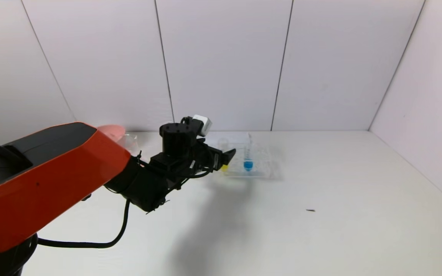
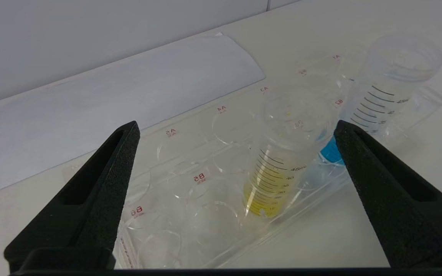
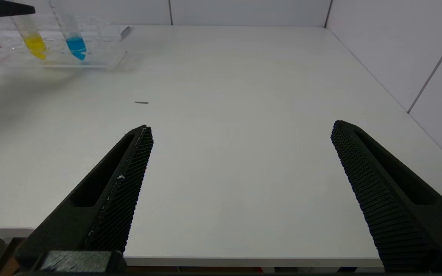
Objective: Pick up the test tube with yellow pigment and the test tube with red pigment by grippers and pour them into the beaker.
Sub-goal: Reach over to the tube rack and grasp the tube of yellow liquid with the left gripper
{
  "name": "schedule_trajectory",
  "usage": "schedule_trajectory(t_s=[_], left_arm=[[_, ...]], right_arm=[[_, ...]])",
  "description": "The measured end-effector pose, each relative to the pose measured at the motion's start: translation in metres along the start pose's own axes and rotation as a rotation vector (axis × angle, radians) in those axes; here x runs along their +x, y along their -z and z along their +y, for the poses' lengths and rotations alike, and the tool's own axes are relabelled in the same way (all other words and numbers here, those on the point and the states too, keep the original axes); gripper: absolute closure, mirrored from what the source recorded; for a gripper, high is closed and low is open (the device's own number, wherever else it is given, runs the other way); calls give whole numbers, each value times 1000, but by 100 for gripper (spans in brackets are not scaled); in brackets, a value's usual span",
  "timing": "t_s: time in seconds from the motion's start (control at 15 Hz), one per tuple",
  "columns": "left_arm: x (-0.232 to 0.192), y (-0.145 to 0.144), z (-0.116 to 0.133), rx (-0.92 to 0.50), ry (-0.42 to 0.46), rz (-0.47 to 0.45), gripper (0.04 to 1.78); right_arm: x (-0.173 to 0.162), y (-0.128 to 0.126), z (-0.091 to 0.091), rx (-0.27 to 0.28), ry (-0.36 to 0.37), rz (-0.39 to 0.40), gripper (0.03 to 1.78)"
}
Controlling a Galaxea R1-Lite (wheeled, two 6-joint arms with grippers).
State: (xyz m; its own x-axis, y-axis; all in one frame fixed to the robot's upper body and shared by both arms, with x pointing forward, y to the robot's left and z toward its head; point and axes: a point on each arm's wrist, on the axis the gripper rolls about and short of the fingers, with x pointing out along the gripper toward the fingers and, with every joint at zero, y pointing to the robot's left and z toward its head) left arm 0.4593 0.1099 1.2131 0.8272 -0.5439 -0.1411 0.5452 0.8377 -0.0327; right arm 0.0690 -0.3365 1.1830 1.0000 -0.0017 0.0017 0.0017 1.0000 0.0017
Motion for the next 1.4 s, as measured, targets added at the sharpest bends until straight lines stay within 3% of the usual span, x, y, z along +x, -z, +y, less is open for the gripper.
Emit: schedule_trajectory(t_s=[0.93, 1.13, 1.27, 1.4], left_arm=[[9, 4, -1, 8, -1, -11, 7], [10, 4, -1, 10, 0, -13, 29], [11, 4, -2, 10, 0, -12, 57], [10, 5, -3, 10, 5, -11, 95]], right_arm=[[0, 0, 0, 0, 0, 0, 11], [0, 0, 0, 0, 0, 0, 11], [0, 0, 0, 0, 0, 0, 11], [0, 0, 0, 0, 0, 0, 11]])
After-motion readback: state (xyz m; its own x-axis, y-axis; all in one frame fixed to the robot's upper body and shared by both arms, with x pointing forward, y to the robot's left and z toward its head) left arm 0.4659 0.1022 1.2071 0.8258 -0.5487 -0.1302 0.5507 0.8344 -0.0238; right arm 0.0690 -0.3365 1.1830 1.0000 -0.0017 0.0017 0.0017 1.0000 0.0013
